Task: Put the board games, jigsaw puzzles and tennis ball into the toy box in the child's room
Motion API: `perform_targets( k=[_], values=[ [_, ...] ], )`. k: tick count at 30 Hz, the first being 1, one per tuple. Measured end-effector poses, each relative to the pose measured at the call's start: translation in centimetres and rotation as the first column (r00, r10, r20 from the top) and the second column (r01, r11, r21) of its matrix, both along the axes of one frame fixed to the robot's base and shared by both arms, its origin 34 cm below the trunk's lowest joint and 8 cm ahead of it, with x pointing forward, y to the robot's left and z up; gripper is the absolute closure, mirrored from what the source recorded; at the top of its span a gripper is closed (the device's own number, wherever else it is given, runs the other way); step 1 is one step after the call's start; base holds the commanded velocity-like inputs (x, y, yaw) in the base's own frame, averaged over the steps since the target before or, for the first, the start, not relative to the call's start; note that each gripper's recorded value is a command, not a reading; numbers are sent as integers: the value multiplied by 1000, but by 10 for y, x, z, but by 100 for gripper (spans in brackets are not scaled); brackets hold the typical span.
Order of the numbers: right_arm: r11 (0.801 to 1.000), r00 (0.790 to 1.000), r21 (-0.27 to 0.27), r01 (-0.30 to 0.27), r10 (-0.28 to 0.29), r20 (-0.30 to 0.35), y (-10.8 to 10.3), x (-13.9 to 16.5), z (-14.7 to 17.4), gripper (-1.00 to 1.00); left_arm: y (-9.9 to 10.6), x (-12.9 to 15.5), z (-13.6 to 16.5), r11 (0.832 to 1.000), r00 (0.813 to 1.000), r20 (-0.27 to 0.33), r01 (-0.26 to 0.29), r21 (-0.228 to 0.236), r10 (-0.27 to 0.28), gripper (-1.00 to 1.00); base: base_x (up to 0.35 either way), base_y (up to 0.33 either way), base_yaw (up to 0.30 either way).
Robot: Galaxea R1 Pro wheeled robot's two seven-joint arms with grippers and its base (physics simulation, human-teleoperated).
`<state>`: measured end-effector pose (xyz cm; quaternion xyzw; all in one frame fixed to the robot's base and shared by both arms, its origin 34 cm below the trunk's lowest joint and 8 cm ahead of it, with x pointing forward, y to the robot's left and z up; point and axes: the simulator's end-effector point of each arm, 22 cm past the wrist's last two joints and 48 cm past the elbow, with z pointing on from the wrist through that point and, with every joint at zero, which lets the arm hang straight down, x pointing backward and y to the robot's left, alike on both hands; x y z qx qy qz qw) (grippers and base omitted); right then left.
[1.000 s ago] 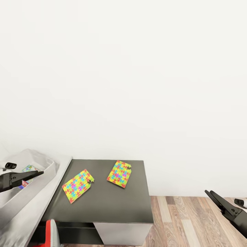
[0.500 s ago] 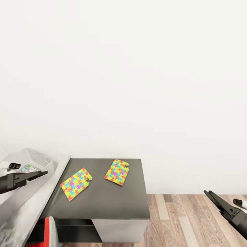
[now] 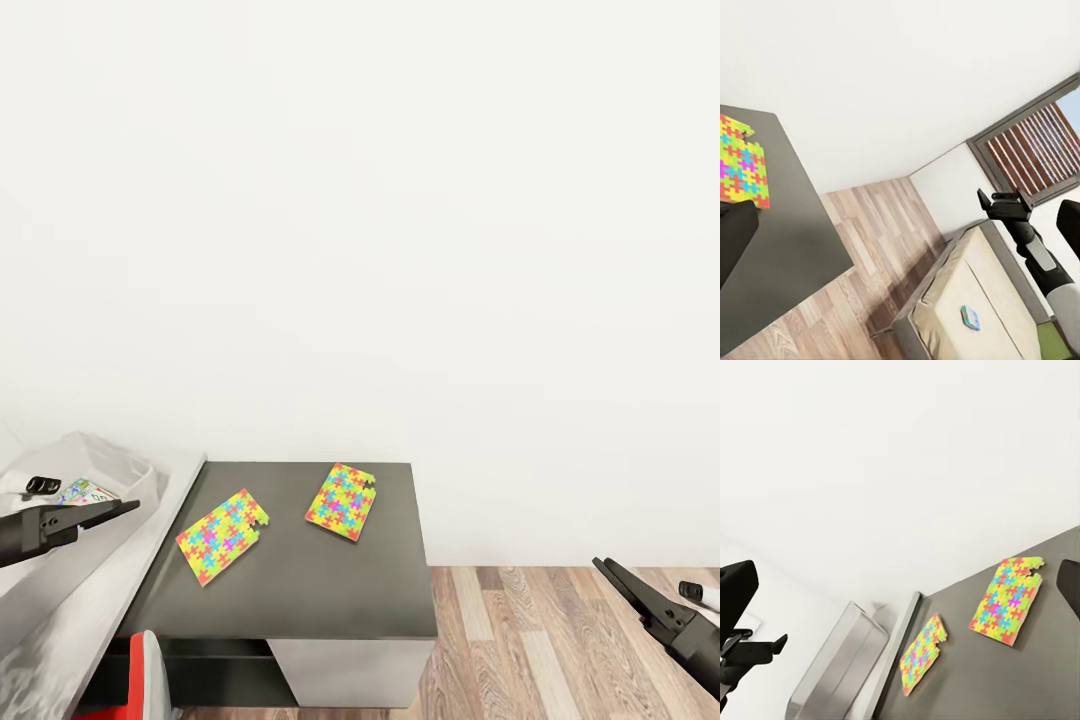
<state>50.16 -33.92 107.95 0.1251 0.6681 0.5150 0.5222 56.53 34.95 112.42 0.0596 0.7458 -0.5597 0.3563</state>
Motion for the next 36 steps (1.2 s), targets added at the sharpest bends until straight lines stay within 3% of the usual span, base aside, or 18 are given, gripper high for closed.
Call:
perform_targets(
  k=[19,36],
  values=[
    [1000,1000,-1,0,0,2,0,0,1,-100,0,-1,1,1000,1000,2,0,1,0,-100,0,-6,-45],
    [1000,1000,-1,0,0,15,-1,-2,6,-100,0,-3,8,1000,1000,20,1,2,-1,-100,0,-232,-229]
  ],
)
